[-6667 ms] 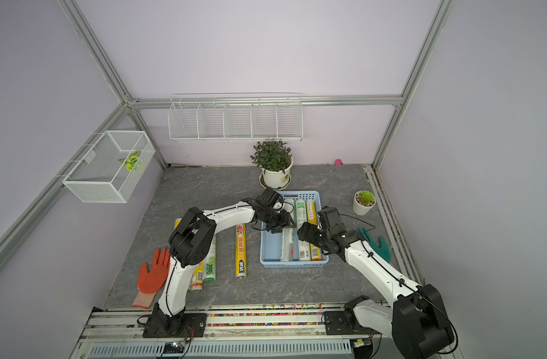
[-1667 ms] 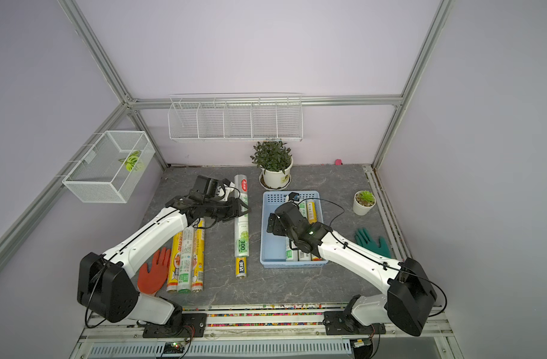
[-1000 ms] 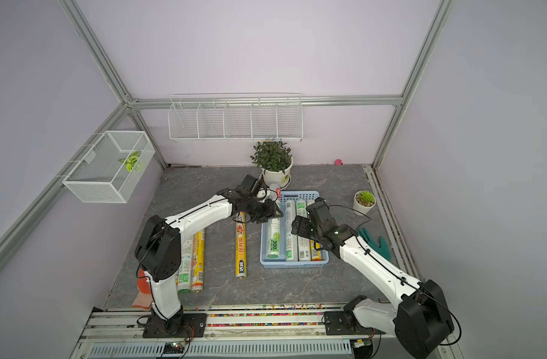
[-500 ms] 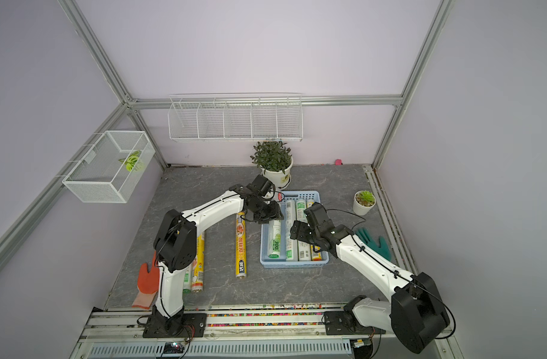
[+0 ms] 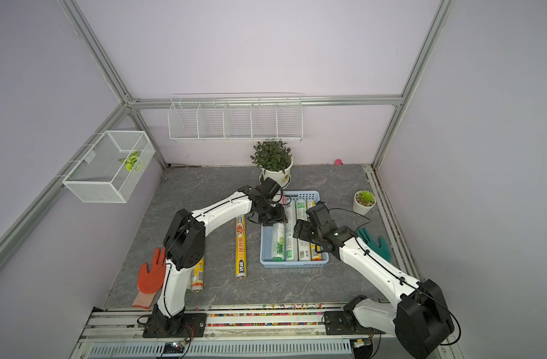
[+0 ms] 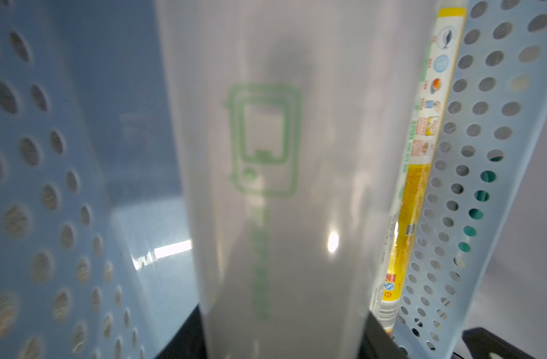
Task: Put the plastic wrap into the basket
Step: Place the plastic wrap in the basket.
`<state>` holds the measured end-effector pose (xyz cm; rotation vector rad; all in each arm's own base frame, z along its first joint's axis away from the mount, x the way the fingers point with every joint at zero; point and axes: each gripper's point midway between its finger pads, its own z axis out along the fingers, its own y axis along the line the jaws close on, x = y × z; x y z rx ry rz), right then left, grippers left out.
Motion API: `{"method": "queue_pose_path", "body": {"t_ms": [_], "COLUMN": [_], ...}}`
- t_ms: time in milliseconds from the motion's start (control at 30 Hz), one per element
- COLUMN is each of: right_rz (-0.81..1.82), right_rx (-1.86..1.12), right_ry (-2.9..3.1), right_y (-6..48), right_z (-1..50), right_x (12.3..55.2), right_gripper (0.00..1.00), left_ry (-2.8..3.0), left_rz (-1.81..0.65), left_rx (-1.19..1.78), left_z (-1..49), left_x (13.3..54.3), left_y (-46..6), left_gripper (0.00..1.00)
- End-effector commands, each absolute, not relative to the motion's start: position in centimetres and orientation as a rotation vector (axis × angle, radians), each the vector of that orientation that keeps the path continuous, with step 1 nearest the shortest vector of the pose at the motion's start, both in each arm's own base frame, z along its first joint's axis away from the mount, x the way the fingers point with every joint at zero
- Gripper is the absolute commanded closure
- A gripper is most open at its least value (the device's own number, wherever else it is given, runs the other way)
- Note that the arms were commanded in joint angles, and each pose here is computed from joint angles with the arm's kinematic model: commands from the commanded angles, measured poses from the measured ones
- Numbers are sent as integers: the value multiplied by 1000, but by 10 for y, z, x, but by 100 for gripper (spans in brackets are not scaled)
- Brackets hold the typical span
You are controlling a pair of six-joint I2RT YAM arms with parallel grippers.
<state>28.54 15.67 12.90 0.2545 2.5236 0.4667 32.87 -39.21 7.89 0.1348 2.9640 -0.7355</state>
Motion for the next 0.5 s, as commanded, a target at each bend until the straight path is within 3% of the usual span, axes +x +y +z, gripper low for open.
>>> {"method": "queue_pose_path", "body": {"t_ms": [0,133,467], "right_rz": [431,434,438], "right_rx": [272,278,274], "right_ry": [2554,2556,2549], "right_y": [151,150,152], "right_z": [118,117,119], "right_x": [280,279,281], "right_gripper": [8,8,8], "left_ry": [2955,2963,2985], "left_rz": [-817,-828,-776], "left_rx": [97,83,84], "left_z": [78,71,60], "left_x": [331,331,330], "left_y": [-405,-409,-402], "left_gripper": [58,55,37]}}
